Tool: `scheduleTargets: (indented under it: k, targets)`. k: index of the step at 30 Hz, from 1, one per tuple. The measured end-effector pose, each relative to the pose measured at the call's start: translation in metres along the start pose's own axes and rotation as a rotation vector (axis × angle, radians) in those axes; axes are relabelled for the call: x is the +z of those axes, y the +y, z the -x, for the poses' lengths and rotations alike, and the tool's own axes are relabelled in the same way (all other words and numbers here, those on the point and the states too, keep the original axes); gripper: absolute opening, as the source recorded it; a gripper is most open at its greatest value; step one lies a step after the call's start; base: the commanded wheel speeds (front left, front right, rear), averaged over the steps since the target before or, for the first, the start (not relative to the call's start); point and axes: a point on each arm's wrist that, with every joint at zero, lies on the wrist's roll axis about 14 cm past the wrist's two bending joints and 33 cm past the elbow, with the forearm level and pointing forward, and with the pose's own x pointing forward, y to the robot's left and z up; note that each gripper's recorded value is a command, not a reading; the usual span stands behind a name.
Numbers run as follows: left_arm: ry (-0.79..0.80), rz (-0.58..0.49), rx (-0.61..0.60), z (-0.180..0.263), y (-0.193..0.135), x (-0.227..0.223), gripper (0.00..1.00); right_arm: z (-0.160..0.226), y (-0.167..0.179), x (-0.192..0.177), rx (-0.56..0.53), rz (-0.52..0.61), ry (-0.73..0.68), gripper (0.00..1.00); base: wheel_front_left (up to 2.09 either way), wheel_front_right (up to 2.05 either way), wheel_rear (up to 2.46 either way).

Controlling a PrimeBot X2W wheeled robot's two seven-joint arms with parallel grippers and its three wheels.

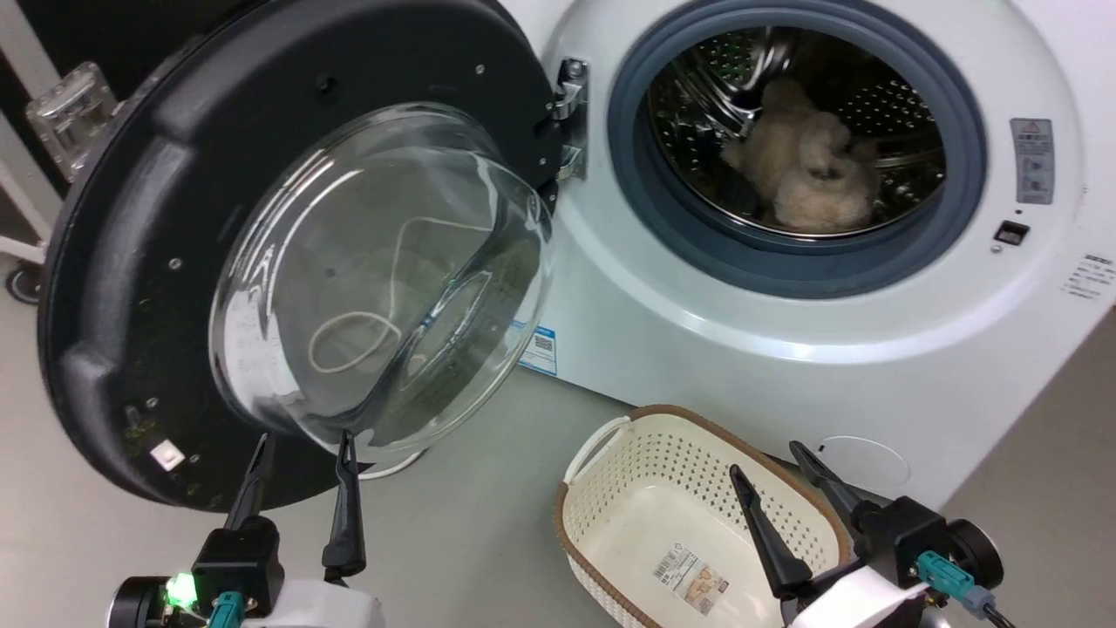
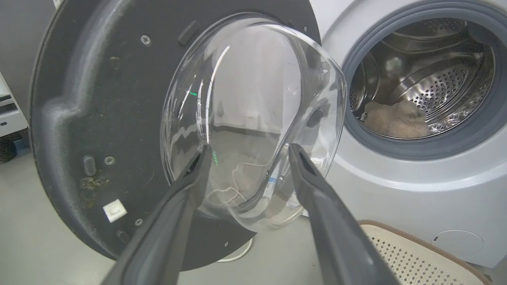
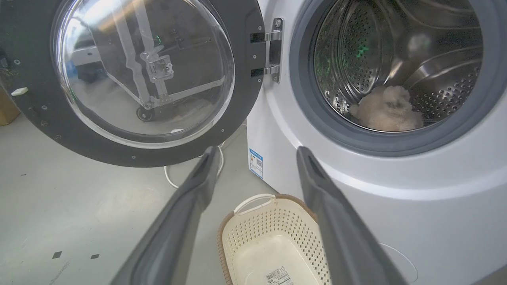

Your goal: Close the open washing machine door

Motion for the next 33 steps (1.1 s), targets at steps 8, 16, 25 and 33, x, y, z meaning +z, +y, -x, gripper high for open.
scheduleTargets:
  k: [8,16,25,33]
  targets:
    - [-0.007,-0.002,0.042,0.007,0.013,0.0,1.0,-0.01,0.017,0.001,0.058,-0.004,-0.015,1.0,0.0,0.0,0.0]
    - [-0.005,-0.002,0.092,0.017,0.029,-0.002,1.0,-0.018,0.032,-0.002,0.11,-0.019,-0.016,1.0,0.0,0.0,0.0]
    - [-0.012,-0.009,0.141,0.026,0.043,-0.001,1.0,-0.026,0.05,-0.002,0.169,-0.039,-0.025,1.0,0.0,0.0,0.0]
    - [-0.026,-0.017,0.182,0.034,0.053,0.003,0.33,-0.031,0.067,-0.007,0.225,-0.048,-0.022,1.0,0.0,0.0,0.0]
